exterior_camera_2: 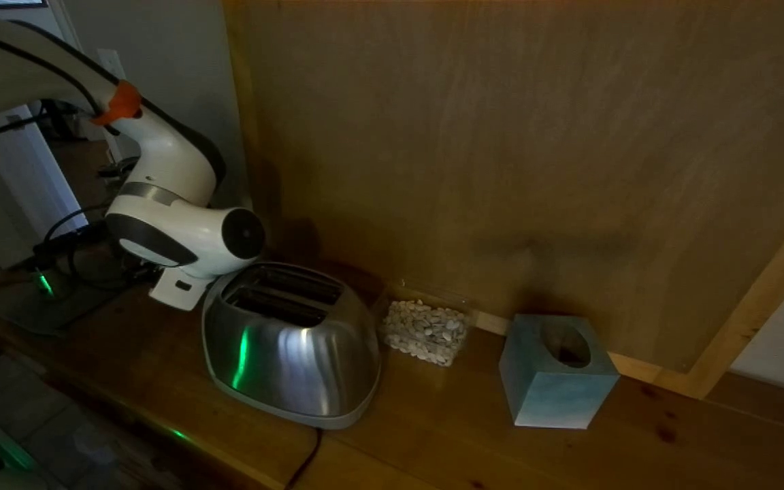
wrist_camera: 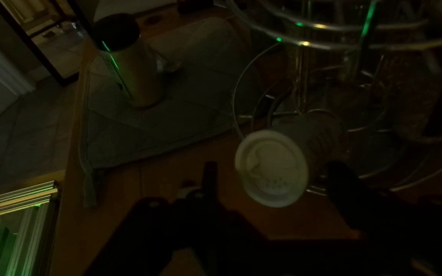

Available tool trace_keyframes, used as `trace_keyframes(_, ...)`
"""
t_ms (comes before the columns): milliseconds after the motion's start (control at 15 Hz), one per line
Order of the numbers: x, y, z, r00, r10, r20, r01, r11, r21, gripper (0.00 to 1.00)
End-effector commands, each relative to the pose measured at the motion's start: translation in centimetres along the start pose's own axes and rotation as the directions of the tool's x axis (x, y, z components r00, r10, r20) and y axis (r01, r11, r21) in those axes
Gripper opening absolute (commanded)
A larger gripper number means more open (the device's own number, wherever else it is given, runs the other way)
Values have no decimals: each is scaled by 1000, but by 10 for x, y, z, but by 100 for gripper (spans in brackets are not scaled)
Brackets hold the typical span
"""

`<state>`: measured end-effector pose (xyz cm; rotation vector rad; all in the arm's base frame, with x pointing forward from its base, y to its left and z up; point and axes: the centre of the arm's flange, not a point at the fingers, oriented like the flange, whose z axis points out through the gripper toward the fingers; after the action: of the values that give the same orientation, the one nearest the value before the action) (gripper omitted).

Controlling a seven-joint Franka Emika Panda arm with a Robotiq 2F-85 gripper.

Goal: Rotate the silver stand then put the white container on the bottom shelf of the stand.

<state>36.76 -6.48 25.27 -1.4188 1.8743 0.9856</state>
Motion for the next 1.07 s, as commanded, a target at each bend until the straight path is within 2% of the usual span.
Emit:
trace_keyframes(0, 8, -9, 7, 1000, -2, 24, 1, 1000, 15, 44)
trace_keyframes(133, 8, -9, 6, 1000, -3, 23, 3, 1000, 18, 31)
trace_keyframes(467, 1, -8, 0, 1000, -23, 1, 23, 999, 31, 29)
trace_keyframes(1000, -33, -9, -14, 987, -92, -129, 99, 994, 47, 29)
